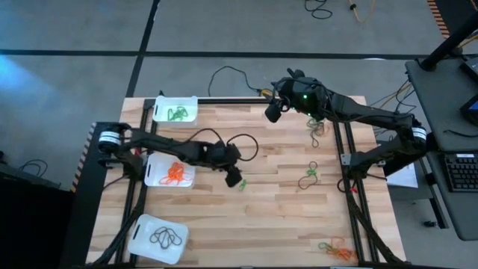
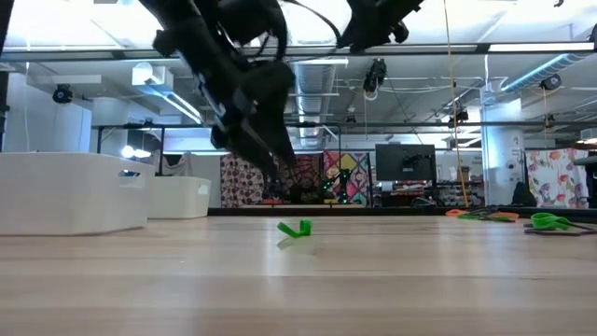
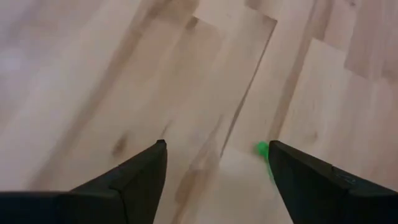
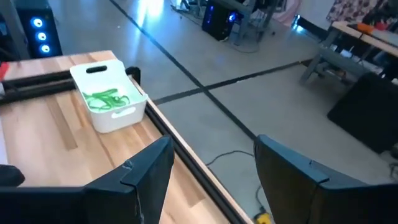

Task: Sort rubber bands into baskets
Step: Put the green rubber band into the top white bin

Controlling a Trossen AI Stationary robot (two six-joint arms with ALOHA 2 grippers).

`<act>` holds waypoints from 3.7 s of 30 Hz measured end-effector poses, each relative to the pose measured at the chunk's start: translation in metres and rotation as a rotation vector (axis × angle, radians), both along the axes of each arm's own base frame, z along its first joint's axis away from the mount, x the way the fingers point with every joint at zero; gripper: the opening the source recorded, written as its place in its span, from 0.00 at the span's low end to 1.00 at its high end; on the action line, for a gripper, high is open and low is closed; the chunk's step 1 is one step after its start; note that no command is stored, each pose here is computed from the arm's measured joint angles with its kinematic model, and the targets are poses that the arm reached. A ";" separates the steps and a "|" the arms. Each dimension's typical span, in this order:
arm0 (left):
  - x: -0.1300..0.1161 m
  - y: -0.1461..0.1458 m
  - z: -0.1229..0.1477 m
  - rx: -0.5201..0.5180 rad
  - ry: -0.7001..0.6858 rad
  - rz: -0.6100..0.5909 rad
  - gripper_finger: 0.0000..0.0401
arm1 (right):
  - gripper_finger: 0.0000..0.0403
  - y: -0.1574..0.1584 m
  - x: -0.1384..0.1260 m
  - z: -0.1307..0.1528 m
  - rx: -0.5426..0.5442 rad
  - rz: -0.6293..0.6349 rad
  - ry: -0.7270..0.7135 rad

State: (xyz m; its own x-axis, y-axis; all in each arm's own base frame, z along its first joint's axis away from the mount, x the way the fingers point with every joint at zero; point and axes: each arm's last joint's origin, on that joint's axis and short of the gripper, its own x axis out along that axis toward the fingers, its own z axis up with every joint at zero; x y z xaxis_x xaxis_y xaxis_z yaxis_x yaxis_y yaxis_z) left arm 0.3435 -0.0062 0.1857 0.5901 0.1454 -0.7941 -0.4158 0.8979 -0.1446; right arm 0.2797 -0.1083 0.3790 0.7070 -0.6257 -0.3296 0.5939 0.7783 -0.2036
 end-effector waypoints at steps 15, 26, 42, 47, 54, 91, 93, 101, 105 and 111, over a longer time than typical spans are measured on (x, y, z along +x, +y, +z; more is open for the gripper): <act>0.030 -0.034 -0.061 0.007 0.103 -0.116 0.66 | 0.54 0.005 -0.017 -0.022 0.101 -0.003 0.280; 0.054 -0.035 -0.063 0.024 0.162 -0.163 0.47 | 0.54 0.007 -0.036 -0.051 0.231 -0.049 0.527; 0.048 -0.047 -0.054 -0.016 0.294 -0.134 0.19 | 0.54 0.011 -0.045 -0.098 0.325 -0.096 0.637; 0.046 -0.047 -0.048 -0.017 0.357 -0.138 0.18 | 0.54 0.013 -0.048 -0.106 0.355 -0.117 0.639; 0.053 -0.028 -0.028 -0.029 0.348 -0.096 0.01 | 0.54 0.017 -0.059 -0.099 0.383 -0.145 0.608; -0.190 0.281 0.036 0.025 0.493 0.889 0.00 | 0.54 0.047 -0.054 -0.129 0.910 -0.027 0.341; -0.189 0.284 0.032 0.018 0.488 0.898 0.00 | 0.54 0.051 -0.056 -0.136 0.961 -0.051 0.417; -0.184 0.292 0.009 -0.052 0.522 0.875 0.05 | 0.54 0.060 -0.066 -0.147 1.042 -0.169 0.563; -0.181 0.295 0.000 -0.107 0.517 0.842 0.12 | 0.54 0.060 -0.065 -0.146 1.066 -0.212 0.531; -0.180 0.296 -0.001 -0.113 0.525 0.804 0.23 | 0.54 0.067 -0.064 -0.146 1.066 -0.200 0.540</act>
State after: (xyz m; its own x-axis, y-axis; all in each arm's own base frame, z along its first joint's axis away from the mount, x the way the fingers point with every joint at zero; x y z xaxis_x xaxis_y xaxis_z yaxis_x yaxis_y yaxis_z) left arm 0.1638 0.2897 0.1852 -0.0866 0.2577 -0.9623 -0.9362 0.3093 0.1671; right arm 0.2160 -0.0414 0.2328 0.2413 0.0574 -0.9688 0.7595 0.6103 0.2253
